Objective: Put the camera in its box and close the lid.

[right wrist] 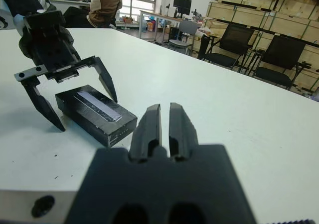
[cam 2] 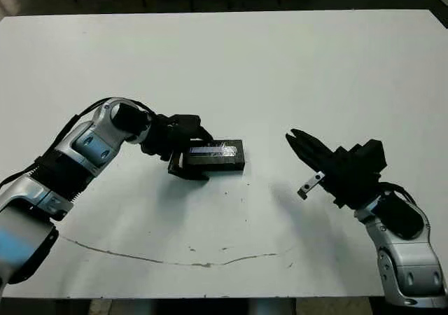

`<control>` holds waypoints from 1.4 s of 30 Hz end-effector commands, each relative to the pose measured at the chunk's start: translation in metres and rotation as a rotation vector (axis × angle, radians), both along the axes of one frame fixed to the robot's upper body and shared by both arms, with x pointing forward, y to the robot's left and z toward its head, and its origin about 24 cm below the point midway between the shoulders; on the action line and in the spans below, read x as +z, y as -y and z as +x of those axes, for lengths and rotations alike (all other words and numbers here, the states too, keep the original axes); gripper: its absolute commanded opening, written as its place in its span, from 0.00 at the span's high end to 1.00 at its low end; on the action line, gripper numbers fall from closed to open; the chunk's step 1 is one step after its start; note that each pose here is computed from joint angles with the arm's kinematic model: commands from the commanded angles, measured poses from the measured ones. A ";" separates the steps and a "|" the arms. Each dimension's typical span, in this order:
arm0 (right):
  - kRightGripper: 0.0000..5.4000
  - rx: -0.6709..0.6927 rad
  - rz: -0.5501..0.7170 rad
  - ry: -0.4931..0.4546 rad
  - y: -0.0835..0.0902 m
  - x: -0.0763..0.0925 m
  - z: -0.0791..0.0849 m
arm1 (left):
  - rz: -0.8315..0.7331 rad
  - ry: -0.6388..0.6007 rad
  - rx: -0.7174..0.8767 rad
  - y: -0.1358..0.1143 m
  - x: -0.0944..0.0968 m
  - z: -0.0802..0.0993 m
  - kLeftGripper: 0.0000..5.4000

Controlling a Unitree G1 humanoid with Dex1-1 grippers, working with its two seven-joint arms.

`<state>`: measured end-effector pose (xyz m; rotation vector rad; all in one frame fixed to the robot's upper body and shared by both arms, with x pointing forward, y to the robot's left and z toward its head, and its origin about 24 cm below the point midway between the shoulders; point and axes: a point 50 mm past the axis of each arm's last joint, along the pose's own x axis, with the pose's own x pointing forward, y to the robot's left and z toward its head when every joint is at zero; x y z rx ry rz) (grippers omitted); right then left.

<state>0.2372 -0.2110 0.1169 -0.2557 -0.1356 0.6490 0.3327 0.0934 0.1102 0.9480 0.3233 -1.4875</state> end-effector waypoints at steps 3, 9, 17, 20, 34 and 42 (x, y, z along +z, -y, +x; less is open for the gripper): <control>1.00 -0.014 -0.041 -0.014 0.001 -0.001 -0.005 | 0.165 -0.156 0.110 -0.045 -0.054 -0.016 0.00; 1.00 0.000 -0.017 -0.026 0.002 -0.001 -0.006 | 0.134 -0.151 0.178 -0.079 -0.058 -0.021 0.00; 1.00 0.002 0.004 -0.030 0.001 -0.003 -0.007 | 0.071 -0.115 0.378 -0.136 -0.050 -0.033 0.00; 1.00 -0.003 -0.014 -0.022 0.001 -0.002 -0.007 | 0.010 -0.095 0.468 -0.158 -0.043 -0.040 0.00; 1.00 -0.053 0.033 -0.033 -0.002 -0.005 -0.005 | -0.681 0.103 0.636 -0.106 0.022 -0.062 0.21; 1.00 -0.134 0.058 -0.057 -0.004 -0.008 -0.002 | -1.174 0.076 1.066 -0.027 0.043 -0.071 0.50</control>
